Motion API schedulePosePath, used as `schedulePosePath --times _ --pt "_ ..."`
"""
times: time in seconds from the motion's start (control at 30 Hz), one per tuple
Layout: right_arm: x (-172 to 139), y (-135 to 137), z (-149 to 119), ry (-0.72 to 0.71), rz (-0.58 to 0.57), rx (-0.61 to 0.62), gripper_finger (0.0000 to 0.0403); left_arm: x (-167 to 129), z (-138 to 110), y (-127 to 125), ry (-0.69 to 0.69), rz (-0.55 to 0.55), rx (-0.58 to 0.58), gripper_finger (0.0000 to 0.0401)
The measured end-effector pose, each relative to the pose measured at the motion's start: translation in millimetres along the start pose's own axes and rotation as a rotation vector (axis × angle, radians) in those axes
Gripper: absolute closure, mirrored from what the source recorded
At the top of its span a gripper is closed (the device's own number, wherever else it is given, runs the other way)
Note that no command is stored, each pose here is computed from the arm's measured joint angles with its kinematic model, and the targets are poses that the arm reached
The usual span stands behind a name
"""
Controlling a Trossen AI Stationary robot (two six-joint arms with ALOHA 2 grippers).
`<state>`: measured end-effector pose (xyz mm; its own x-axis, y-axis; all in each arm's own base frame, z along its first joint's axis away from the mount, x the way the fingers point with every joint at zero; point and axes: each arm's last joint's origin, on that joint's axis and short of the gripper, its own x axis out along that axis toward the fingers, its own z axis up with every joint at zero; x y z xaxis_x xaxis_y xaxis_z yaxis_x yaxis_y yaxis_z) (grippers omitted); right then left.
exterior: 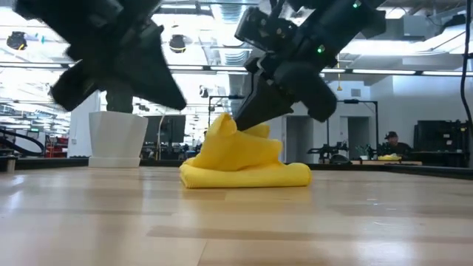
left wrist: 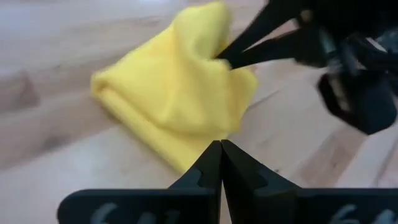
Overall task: Fold microfiber towels
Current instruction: Fold the yellow microfiber towel
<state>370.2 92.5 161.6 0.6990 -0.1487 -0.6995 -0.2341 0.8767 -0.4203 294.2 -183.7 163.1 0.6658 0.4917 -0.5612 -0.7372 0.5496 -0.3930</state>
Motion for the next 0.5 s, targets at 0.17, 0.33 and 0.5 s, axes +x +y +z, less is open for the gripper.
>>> schedulePosePath --times 0.17,0.33,0.5 --pt "-1 2 1 -0.006 -0.005 0.004 0.0397 6 -22 1 -0.025 -0.013 -0.093 0.0401" --pt "3 -19 3 0.001 -0.072 0.043 0.0397 22 -36 -2 -0.031 -0.038 -0.115 0.0401" --pt "5 -34 2 0.008 -0.139 0.186 0.0397 36 -38 1 -0.033 -0.014 -0.129 0.0401"
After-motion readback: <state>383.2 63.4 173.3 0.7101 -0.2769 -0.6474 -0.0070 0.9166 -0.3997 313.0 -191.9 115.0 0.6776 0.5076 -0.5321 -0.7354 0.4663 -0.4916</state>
